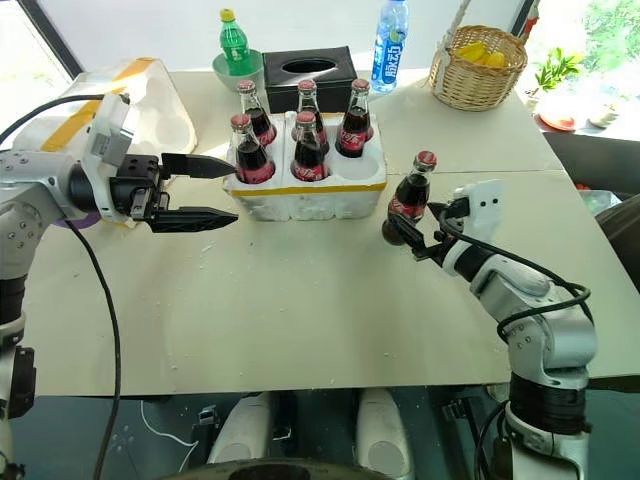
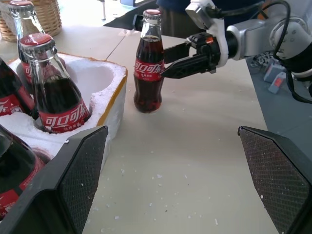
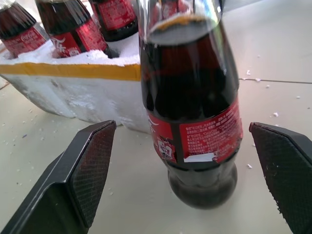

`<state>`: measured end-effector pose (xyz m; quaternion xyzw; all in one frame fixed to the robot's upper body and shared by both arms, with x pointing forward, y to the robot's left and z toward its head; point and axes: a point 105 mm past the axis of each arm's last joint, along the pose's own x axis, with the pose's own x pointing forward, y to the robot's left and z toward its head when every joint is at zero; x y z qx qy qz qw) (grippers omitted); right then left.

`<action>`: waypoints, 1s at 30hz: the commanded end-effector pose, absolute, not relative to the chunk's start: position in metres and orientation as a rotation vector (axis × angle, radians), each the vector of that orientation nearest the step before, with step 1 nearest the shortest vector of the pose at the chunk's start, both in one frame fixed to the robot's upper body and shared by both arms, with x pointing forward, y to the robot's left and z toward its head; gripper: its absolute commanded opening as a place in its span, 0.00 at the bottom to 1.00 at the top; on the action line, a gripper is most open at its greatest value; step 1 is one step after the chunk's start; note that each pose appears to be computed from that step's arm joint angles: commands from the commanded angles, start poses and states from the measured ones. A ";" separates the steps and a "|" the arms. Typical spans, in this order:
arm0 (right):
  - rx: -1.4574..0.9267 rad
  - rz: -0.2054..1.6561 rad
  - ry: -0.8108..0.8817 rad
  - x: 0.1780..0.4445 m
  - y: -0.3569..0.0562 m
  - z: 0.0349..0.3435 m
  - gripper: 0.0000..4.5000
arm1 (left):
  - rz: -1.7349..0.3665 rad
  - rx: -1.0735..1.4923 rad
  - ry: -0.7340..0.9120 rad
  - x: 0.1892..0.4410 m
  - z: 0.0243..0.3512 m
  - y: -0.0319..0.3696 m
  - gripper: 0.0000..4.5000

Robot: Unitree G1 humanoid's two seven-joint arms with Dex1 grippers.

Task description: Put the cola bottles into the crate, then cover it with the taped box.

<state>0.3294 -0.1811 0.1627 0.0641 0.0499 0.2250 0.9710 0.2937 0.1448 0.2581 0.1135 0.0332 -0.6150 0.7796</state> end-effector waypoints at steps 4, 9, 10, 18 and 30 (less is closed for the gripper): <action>0.079 0.435 0.050 0.358 -0.179 0.170 0.81 | -1.331 0.266 0.026 0.287 0.270 0.143 1.00; 0.064 0.516 -0.063 0.345 -0.187 0.226 0.62 | -1.330 0.266 0.018 0.284 0.271 0.142 1.00; 0.060 0.565 -0.098 0.338 -0.185 0.245 0.62 | -1.326 0.264 0.015 0.283 0.271 0.143 1.00; 0.042 0.667 -0.276 0.347 -0.161 0.333 0.62 | -1.292 0.257 -0.001 0.285 0.271 0.145 1.00; -0.120 0.634 -0.067 0.407 -0.107 0.271 0.62 | -1.257 0.269 -0.010 0.284 0.274 0.150 1.00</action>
